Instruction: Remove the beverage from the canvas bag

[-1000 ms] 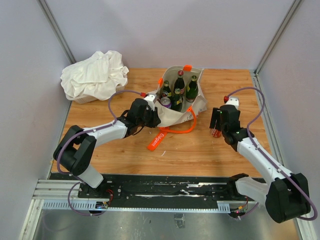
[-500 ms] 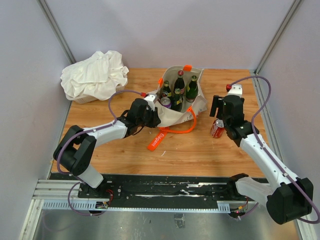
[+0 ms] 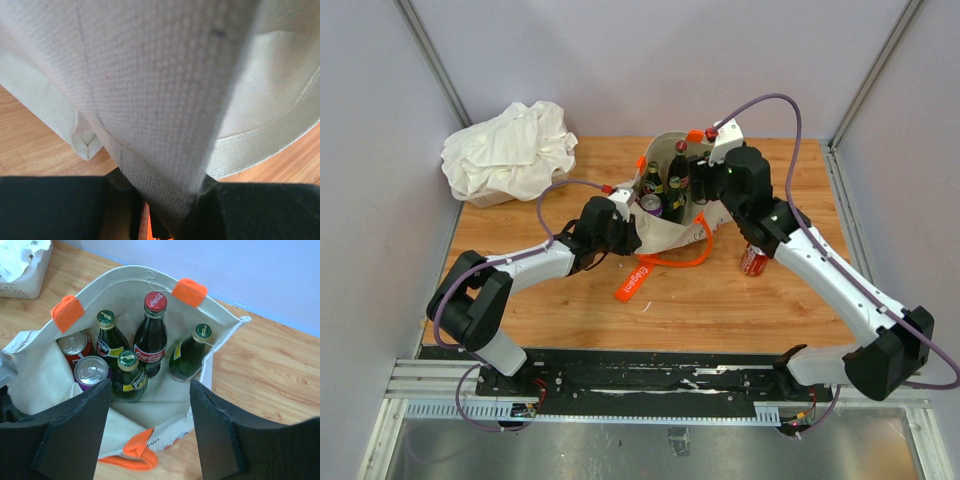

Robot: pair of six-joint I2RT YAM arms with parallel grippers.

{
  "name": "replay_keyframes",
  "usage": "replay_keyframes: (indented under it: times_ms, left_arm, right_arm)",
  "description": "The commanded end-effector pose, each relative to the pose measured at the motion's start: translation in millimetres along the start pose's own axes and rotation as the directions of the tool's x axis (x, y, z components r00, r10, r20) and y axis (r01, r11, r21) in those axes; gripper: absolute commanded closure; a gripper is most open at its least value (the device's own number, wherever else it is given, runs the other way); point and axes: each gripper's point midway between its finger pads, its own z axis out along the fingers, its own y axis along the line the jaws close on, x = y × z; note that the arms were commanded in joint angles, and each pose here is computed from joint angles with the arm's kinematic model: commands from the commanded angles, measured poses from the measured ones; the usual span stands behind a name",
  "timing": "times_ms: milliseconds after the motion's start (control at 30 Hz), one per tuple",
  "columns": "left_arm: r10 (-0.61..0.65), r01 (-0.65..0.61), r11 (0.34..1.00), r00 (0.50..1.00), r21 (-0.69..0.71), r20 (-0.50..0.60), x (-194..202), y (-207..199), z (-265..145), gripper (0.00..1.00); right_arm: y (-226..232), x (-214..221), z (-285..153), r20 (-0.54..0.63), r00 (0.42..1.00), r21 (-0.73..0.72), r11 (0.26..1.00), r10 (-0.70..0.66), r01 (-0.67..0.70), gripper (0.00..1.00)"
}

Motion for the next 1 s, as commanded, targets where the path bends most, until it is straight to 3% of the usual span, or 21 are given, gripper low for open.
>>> replay_keyframes:
  times_ms: [0, 367, 967]
  left_arm:
    - [0.006, -0.005, 1.0, 0.995, 0.004, -0.104, 28, 0, -2, 0.96]
    - [0.018, -0.019, 1.0, 0.994, -0.013, -0.11, 24, 2, -6, 0.95]
    - [0.018, -0.022, 0.999, 0.993, -0.032, -0.113, 23, 4, -10, 0.94]
  right_arm:
    - [16, 9, 31, -0.023, 0.998, -0.034, 0.998, -0.061, 0.06, 0.41]
    - [26, 34, 81, -0.073, 0.997, -0.056, 0.998, -0.028, 0.024, 0.34]
    - [24, 85, 117, -0.172, 0.985, -0.057, 0.998, 0.031, -0.041, 0.44]
